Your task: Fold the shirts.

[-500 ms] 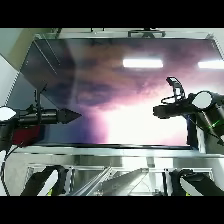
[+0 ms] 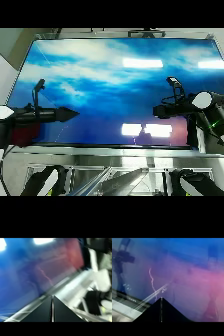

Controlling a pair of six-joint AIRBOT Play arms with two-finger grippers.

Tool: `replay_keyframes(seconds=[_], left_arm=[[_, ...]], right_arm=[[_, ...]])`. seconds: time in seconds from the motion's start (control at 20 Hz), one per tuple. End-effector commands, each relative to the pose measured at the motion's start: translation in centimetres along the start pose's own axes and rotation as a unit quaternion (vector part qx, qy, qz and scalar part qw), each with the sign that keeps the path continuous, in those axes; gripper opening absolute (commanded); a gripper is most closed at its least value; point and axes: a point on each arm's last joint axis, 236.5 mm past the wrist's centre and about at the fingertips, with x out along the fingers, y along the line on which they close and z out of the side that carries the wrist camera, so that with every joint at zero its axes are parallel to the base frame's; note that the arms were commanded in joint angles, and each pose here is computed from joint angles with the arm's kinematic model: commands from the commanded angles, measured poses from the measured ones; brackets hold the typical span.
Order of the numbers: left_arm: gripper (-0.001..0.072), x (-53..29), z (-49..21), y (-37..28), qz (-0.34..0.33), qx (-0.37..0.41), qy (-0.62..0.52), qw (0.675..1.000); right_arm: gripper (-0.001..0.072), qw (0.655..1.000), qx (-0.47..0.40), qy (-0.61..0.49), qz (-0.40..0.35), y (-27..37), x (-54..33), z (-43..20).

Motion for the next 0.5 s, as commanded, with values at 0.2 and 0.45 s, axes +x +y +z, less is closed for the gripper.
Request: replay_keyframes(seconds=[0.2, 0.45], left_arm=[[0.0720, -13.7, 5.8, 14.4, 0.266, -0.125, -0.087, 0.952], [0.0720, -23.6, -3.7, 26.4, 0.414, -0.332, -0.058, 0.845]], right_arm=[[0.0019, 1.000, 0.000, 0.001, 0.000, 0.0, 0.0, 0.0], [0.0019, 1.000, 0.000, 0.001, 0.000, 0.0, 0.0, 0.0]])
